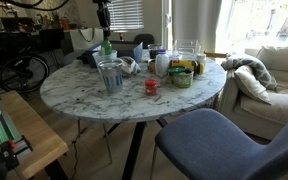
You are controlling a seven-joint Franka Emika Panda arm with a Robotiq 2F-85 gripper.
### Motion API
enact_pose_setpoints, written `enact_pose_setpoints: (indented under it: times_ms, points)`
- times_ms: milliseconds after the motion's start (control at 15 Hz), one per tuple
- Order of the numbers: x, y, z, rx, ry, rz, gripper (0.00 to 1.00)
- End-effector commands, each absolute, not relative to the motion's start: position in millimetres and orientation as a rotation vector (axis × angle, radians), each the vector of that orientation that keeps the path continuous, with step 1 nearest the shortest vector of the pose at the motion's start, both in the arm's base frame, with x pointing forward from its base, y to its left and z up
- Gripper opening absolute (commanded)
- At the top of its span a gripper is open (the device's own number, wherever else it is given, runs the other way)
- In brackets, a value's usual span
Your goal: Put the green bottle in the clear cup at the front of the table
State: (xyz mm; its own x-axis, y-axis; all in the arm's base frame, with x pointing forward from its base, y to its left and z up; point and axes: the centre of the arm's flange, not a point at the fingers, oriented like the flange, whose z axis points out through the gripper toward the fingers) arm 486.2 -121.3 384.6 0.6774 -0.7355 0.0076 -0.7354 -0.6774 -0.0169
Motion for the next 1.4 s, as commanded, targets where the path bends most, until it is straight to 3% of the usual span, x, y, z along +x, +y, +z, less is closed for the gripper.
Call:
enact_pose_setpoints:
  times_ms: [0, 533, 600, 733, 1067, 1333]
  points:
    - [491, -125, 364, -2.821, 1.372, 0.006, 0.08]
    - [492, -112, 337, -2.798, 1.455, 0.101, 0.08]
    - [492, -110, 338, -2.797, 1.456, 0.105, 0.56]
    - [492, -110, 345, -2.803, 1.455, 0.079, 0.64]
    - [486, -101, 380, -2.802, 1.394, 0.026, 0.98]
    - [469, -77, 414, -2.883, 1.131, 0.072, 1.0]
